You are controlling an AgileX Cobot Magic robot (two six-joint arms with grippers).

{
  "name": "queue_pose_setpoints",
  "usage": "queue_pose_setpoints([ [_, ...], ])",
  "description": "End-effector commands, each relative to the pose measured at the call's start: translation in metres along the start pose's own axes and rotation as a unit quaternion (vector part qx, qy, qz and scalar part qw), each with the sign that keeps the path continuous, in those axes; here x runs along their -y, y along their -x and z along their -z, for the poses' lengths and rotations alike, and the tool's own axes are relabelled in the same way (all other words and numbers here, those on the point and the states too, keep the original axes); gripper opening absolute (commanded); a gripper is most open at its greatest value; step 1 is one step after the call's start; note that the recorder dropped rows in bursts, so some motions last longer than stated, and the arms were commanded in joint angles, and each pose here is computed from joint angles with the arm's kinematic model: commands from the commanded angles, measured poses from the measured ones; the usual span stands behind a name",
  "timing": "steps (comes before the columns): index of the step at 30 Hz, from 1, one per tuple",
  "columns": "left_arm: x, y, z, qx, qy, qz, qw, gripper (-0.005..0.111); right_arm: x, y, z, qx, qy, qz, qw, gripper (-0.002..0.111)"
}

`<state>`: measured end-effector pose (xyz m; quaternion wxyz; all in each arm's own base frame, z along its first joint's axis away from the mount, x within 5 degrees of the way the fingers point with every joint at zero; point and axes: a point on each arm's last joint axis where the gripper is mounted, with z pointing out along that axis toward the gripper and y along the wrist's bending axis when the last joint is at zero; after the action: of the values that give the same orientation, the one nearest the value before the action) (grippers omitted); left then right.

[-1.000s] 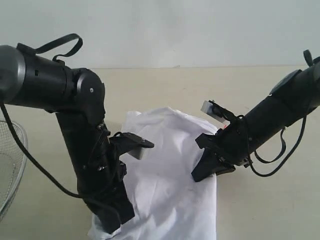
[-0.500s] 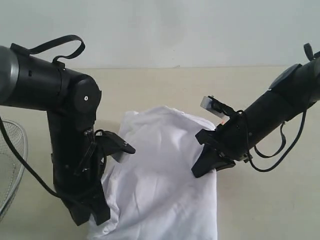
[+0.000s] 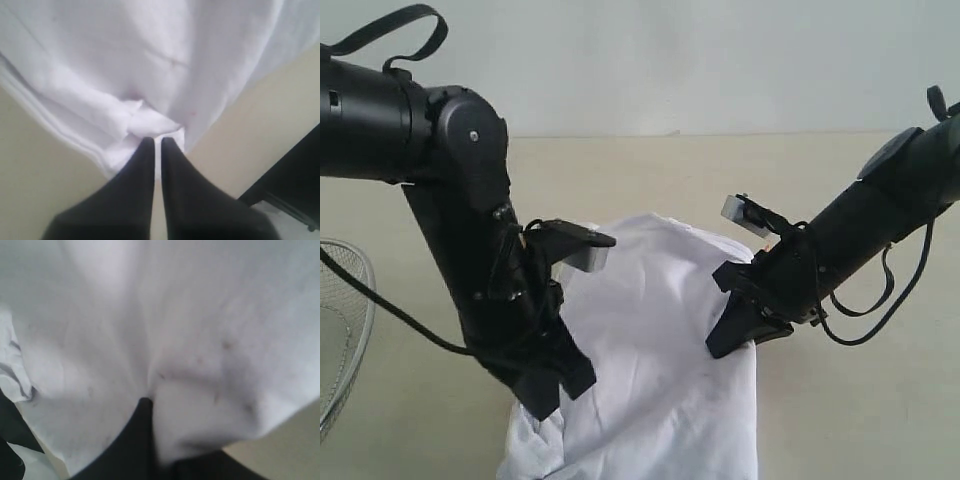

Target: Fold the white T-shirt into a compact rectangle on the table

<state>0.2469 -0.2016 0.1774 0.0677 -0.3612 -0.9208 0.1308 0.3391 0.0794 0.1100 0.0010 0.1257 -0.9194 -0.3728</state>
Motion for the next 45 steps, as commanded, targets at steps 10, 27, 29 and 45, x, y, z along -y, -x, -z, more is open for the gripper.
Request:
queue_pose_setpoints([
  [10,-0.002,0.026,-0.026,0.041,-0.050,0.061,0.996,0.004,-0.004,0.000,0.004,0.000,-0.002,0.011,1.000,0.000],
  [27,-0.031,0.020,-0.037,-0.006,0.088,0.071,0.994,0.004,-0.004,0.000,0.004,-0.001,-0.001,0.009,1.000,0.000],
  [29,-0.032,0.019,-0.037,-0.015,0.093,0.072,0.993,0.004,-0.004,0.000,0.004,-0.001,-0.001,0.009,1.000,0.000],
  [45,-0.024,0.002,0.011,0.000,0.137,0.053,0.989,0.004,-0.004,-0.001,0.004,-0.004,-0.004,0.011,1.000,0.000],
])
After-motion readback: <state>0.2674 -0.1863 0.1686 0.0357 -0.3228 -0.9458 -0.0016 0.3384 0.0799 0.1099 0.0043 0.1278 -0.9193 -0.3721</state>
